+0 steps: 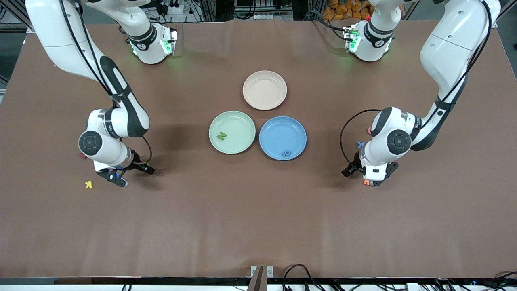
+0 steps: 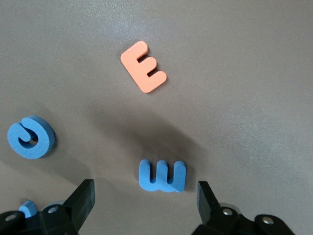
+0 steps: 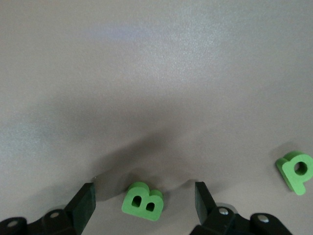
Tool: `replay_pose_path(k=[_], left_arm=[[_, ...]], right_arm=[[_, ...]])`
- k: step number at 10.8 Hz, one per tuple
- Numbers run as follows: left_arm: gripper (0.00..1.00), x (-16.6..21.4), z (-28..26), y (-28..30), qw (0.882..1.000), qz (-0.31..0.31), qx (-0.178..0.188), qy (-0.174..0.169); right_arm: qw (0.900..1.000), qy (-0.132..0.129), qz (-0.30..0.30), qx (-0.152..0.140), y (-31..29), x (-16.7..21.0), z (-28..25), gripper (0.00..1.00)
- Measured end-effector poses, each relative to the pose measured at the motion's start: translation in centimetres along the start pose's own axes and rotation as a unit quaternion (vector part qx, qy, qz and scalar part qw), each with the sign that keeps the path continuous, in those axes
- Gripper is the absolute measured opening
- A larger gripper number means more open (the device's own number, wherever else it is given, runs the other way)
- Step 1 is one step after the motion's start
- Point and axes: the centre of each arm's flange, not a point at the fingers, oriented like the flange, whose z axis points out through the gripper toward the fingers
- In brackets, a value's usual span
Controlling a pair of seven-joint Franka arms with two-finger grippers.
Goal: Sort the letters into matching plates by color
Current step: 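Grasp the green B with the right gripper while the left gripper grasps blue m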
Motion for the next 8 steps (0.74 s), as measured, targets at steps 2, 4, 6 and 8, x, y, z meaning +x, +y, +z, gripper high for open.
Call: replay_pose_path(k=[2, 4, 6, 8], left_arm=[[0.93, 0.05, 0.06, -0.04, 1.0, 0.001, 0.001, 0.001], [0.92, 0.18, -0.05, 0.05, 1.0, 0.004, -0.001, 0.003], [0.9, 0.34, -0.13, 0.18, 1.0, 0.004, -0.003, 0.004], [0.9, 0.58, 0.01, 0.44, 1.0, 0.005, -0.006, 0.003]], right_arm=[[1.0, -0.001, -0.003, 0.001, -0.06, -0.59, -0.16, 0.89], [1.0, -0.002, -0.006, 0.002, -0.17, -1.12, -0.31, 0.89], [1.0, -0.001, -0.006, 0.003, -0.13, -1.22, -0.33, 0.88], [1.0, 0.006, -0.006, 0.007, -0.07, -1.16, -0.31, 0.85]])
